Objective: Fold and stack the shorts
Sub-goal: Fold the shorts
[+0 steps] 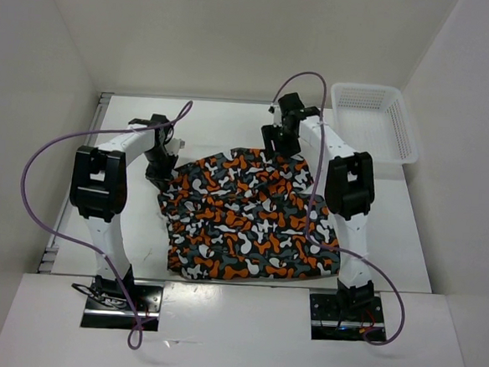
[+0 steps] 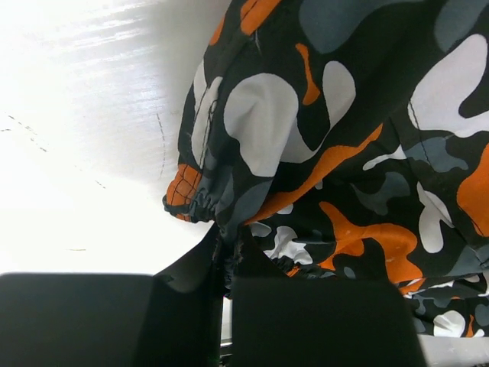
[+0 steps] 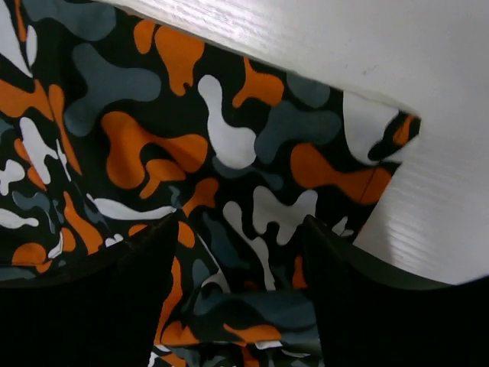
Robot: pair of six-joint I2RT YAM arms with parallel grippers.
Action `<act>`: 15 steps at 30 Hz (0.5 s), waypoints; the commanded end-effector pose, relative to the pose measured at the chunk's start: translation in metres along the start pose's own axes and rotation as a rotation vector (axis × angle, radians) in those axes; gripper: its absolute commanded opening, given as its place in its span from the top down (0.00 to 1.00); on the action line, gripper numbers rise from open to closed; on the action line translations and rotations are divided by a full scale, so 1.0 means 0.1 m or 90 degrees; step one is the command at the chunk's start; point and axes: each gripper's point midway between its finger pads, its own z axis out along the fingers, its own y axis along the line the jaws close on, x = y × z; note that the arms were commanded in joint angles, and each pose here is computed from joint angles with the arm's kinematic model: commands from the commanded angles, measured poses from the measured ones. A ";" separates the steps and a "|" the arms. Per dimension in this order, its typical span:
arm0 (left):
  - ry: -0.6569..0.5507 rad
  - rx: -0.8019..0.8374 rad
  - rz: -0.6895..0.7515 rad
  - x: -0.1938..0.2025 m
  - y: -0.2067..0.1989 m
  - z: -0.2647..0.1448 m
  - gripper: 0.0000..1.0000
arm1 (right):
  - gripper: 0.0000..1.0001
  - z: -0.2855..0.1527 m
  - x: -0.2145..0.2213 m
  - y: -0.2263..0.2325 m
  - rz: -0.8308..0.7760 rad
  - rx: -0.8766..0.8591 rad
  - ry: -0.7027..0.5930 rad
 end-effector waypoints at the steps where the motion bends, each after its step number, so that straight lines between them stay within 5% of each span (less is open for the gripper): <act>1: -0.017 -0.013 0.007 -0.04 0.01 -0.07 1.00 | 0.28 -0.26 -0.42 0.06 0.020 -0.004 -0.098; 8: -0.018 -0.012 0.014 -0.09 -0.02 -0.06 1.00 | 0.21 0.25 -0.82 -0.33 0.085 0.130 -0.151; 15: -0.004 -0.017 0.013 -0.02 0.00 -0.01 1.00 | 0.21 0.38 -0.48 -0.59 0.086 0.219 -0.099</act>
